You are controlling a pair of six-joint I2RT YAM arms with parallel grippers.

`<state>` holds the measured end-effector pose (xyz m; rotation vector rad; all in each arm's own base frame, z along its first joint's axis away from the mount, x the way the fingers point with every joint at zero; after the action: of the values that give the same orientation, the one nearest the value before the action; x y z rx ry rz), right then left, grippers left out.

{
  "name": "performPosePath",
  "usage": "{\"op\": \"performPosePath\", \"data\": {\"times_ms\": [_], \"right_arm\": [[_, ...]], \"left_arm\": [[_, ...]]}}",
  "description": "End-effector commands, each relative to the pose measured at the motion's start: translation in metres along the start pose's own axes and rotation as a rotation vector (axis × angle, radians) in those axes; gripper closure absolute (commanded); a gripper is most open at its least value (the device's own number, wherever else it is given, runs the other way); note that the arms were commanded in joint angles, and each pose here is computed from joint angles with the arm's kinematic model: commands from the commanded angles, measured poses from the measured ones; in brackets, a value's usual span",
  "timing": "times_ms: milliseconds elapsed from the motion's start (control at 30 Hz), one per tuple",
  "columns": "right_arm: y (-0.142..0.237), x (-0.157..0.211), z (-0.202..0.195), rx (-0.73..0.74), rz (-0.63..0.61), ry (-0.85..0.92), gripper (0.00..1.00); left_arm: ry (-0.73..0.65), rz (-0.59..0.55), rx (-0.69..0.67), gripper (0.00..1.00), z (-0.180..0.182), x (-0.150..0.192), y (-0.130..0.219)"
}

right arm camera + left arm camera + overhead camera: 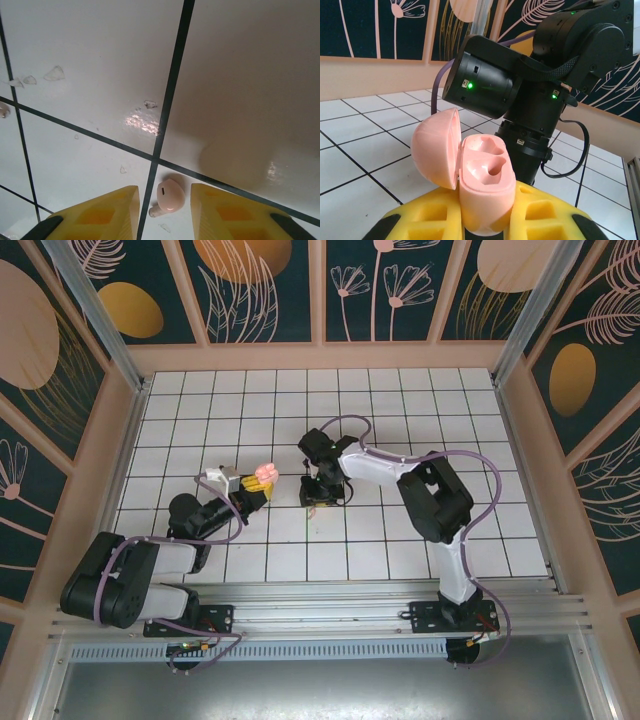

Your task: Insert the wireless bluetooth earbuds into the charging case

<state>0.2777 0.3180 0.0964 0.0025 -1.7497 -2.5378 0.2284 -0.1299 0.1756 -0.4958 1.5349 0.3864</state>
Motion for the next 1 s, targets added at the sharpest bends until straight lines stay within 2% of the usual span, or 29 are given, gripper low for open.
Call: {"op": "performPosePath", "data": {"times_ms": [0,300,533,967], "right_arm": [[-0.003,0.005,0.003,0.031,0.028,0.015,0.67],[-0.012,0.008,-0.002,0.083,0.033,0.019,0.67],[-0.016,0.004,-0.002,0.086,0.011,0.034,0.73],[-0.019,0.004,-0.003,0.097,0.002,0.051,0.72]], "left_arm": [[-0.041,-0.025,-0.001,0.87,0.002,-0.008,-0.001],[-0.041,-0.027,0.0,0.87,0.002,-0.01,-0.001],[-0.044,-0.023,0.003,0.87,0.002,-0.01,-0.002],[-0.069,0.01,-0.005,0.87,0.0,-0.012,0.0]]}}
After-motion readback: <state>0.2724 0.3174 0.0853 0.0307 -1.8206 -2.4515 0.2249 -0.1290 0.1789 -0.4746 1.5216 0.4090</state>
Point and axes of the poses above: each hand's point on the last joint's axis, 136 mm out from that joint toward the fingers, its own y axis back along the fingers, its own z axis along the line the jaws close on, x = y × z, the point moved 7 cm from there along y, back along the fingers, and after that the axes turned 13 degrees about -y, right-handed, at the moved point
